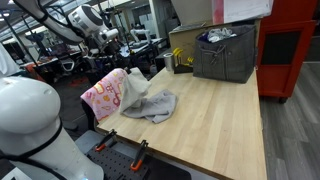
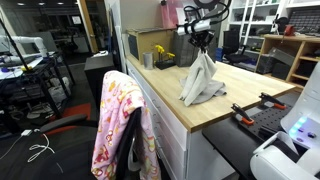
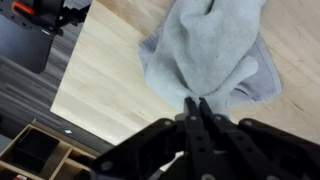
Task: Put the white towel on the counter.
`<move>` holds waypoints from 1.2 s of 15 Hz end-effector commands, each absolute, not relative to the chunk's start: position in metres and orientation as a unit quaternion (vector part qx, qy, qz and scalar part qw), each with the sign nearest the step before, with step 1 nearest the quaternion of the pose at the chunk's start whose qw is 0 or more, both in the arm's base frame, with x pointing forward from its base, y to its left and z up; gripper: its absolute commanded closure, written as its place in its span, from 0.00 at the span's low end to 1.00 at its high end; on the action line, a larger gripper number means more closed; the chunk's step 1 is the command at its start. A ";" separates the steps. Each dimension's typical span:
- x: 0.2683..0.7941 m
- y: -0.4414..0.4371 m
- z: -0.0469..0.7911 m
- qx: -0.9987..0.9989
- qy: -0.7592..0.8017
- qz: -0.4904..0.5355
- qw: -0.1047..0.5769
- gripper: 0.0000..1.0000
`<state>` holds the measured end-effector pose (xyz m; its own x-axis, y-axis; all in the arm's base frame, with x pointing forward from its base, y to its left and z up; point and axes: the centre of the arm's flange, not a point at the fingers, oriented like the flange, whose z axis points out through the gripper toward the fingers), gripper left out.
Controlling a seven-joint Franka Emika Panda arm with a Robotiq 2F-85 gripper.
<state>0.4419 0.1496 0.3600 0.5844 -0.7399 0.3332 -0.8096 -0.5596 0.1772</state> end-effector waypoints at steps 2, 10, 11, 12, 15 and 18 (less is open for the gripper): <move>0.456 0.138 0.386 0.865 -0.459 0.123 0.160 0.99; 0.486 0.138 0.432 0.855 -0.456 0.153 0.195 0.99; 0.492 0.138 0.441 0.854 -0.455 0.159 0.197 0.99; 0.496 0.138 0.447 0.853 -0.454 0.163 0.197 0.99; 0.510 0.140 0.462 0.857 -0.448 0.172 0.189 0.99; 0.523 0.145 0.469 0.879 -0.413 0.166 0.169 0.99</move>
<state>0.5034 0.1428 0.4565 0.5417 -0.7056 0.4567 -0.8281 -0.5412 0.1460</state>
